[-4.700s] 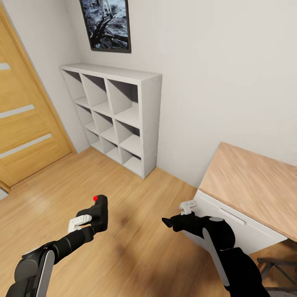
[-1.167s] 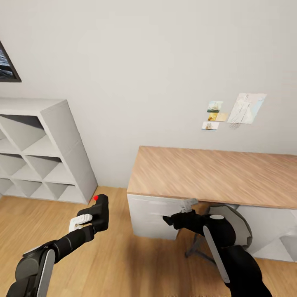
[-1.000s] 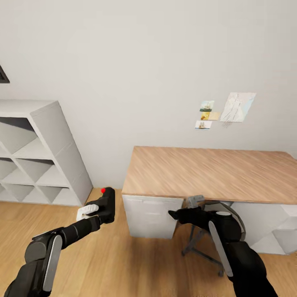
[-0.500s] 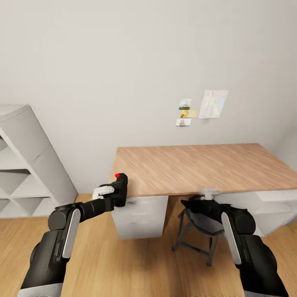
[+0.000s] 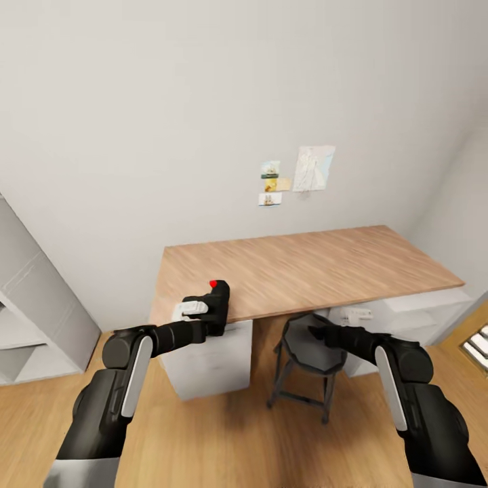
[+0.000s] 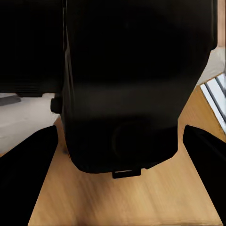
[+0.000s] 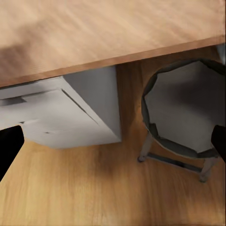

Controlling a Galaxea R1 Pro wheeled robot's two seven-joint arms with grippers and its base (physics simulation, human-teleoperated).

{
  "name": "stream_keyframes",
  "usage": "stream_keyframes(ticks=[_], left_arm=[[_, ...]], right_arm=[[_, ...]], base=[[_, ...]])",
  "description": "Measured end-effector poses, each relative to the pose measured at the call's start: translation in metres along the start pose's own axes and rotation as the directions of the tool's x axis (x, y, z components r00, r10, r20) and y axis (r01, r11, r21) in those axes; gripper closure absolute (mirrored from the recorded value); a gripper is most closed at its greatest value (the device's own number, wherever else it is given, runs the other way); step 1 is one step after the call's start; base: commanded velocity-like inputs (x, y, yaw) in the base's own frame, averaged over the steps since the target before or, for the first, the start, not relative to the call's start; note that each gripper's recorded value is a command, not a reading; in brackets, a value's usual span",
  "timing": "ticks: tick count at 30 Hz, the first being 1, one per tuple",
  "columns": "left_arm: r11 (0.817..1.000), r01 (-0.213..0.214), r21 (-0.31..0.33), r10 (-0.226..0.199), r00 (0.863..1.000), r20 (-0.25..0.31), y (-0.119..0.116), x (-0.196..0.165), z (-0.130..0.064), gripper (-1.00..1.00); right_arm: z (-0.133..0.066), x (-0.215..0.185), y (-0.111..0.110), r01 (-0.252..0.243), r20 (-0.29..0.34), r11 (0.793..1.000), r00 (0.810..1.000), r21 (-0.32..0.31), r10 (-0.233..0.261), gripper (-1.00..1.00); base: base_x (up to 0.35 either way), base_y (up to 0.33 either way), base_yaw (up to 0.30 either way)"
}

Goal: Attach the digital camera to the camera tripod in the bedroom.

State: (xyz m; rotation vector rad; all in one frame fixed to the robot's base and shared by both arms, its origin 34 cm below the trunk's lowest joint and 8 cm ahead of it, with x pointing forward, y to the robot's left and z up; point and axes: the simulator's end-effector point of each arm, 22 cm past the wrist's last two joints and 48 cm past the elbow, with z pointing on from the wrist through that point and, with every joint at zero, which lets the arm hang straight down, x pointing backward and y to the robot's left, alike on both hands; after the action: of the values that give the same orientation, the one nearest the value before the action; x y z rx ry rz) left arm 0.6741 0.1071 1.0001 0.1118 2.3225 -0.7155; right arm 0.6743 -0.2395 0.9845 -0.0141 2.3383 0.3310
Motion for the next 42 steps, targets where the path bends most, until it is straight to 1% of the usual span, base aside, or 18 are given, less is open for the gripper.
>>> stream_keyframes(ticks=[20,42], left_arm=[[1.0,0.005,0.009,-0.005,1.0,-0.009,-0.0036,0.0016,0.0048,1.0],[1.0,0.006,0.012,-0.006,1.0,-0.012,-0.0053,0.0014,0.0056,1.0]], right_arm=[[-0.0009,-0.003,-0.0029,-0.004,0.005,1.0,1.0,0.005,0.004,-1.0],[-0.003,-0.0054,-0.0027,-0.004,0.011,1.0,1.0,0.005,0.004,-1.0]], base=[[0.0,0.0,-0.267],[0.0,0.0,-0.265]])
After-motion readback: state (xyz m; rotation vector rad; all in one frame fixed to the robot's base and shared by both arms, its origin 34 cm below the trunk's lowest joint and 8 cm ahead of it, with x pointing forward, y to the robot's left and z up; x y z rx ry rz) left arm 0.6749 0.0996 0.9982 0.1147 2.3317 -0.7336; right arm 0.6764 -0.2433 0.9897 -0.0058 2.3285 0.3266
